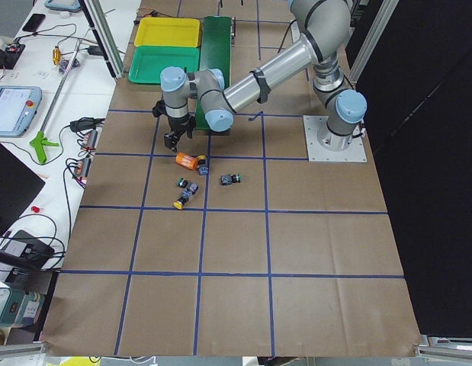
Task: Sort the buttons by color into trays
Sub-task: 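Grasp a second orange cylinder with left gripper while right moves over belt, then place the second orange cylinder on the belt with the left gripper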
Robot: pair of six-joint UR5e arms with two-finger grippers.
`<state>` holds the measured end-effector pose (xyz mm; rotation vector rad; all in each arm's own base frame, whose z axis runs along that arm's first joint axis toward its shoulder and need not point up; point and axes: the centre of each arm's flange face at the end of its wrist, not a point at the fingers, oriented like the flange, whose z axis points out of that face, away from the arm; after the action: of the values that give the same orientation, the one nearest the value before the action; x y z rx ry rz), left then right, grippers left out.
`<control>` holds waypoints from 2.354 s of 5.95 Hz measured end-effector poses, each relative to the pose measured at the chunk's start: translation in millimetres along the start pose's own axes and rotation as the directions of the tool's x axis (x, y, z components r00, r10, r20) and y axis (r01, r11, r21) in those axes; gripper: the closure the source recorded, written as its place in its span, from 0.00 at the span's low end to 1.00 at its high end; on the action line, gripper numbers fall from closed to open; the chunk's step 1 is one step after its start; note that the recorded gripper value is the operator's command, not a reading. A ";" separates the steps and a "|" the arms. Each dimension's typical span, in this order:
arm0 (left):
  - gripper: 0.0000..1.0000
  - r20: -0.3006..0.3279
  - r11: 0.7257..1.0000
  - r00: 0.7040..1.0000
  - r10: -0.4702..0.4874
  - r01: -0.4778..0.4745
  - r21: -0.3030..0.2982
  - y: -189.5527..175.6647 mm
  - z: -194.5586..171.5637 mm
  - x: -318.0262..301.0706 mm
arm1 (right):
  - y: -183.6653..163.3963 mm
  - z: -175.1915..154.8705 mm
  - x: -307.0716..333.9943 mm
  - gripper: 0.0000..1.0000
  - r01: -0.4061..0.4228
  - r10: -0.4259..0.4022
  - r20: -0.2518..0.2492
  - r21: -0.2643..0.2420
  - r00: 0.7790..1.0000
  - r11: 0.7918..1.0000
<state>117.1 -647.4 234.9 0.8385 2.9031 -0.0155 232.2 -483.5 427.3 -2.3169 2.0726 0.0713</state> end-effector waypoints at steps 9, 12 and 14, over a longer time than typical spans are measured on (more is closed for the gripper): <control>0.99 -0.045 0.914 0.915 0.400 -0.395 0.088 -12.1 -41.2 66.1 | 1.1 -7.3 -2.6 0.00 -0.069 0.070 -0.082 0.013 0.994 0.998; 0.92 -0.104 0.690 0.682 0.724 -0.717 0.097 -28.2 -48.8 184.5 | 1.1 -7.0 -3.1 0.00 -0.087 0.087 -0.080 0.014 0.993 0.996; 0.02 -0.120 0.619 0.608 0.785 -0.778 0.105 -34.1 -45.0 224.8 | 0.9 -6.8 -3.0 0.00 -0.088 0.089 -0.080 0.015 0.993 0.996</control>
<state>-94.8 -555.1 252.3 2.1309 2.3718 0.0723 231.0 -481.0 434.3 -2.2562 2.2069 -0.0324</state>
